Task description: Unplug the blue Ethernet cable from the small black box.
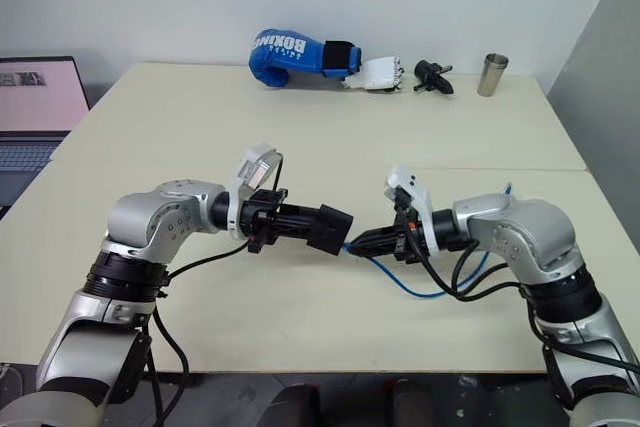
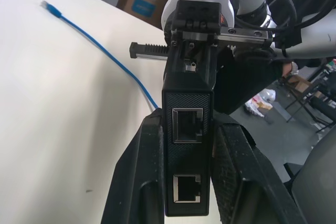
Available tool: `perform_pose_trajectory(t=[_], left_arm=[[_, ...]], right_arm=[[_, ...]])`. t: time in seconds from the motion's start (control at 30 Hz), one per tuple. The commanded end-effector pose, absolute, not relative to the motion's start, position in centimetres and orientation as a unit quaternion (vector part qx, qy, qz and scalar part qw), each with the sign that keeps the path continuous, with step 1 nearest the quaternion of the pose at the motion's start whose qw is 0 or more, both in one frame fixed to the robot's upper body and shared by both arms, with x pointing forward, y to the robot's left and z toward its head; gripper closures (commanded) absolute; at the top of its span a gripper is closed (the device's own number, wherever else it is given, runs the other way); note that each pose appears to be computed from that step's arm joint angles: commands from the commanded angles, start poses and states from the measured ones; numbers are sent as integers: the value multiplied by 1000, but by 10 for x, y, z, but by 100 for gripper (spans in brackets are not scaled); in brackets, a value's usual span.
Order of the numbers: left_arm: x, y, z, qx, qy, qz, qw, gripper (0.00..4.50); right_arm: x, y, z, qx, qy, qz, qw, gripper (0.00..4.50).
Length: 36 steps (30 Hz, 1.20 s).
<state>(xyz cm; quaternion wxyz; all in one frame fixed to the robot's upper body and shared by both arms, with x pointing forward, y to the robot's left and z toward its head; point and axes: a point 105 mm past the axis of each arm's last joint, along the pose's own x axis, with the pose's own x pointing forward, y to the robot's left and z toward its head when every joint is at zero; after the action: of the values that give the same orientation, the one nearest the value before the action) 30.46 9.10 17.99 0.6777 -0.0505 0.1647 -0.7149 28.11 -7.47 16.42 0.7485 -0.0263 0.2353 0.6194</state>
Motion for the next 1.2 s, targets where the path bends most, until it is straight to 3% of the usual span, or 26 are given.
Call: perform_pose_trajectory(t=[0.03,0.3,0.47,0.53,0.6,0.73,1.2], left_arm=[[313,119,205,-43,122,-687,715,370],[313,117,202,-29,125,-691,712,370],[313,111,199,-32,125,-694,708,370],[312,109,198,-32,126,-697,705,370],[312,106,198,-31,125,-700,702,370],[312,103,201,-24,120,-708,696,370],[307,100,196,32,127,-729,671,371]], right_arm=[[291,-127,136,-36,307,516,799,448],[292,-132,134,-27,312,496,810,449],[286,-113,149,-17,282,530,799,450],[284,-107,150,-27,276,539,795,380],[283,-102,150,-30,276,541,794,359],[284,-94,152,-29,285,543,789,260],[287,-74,173,-38,270,577,770,254]])
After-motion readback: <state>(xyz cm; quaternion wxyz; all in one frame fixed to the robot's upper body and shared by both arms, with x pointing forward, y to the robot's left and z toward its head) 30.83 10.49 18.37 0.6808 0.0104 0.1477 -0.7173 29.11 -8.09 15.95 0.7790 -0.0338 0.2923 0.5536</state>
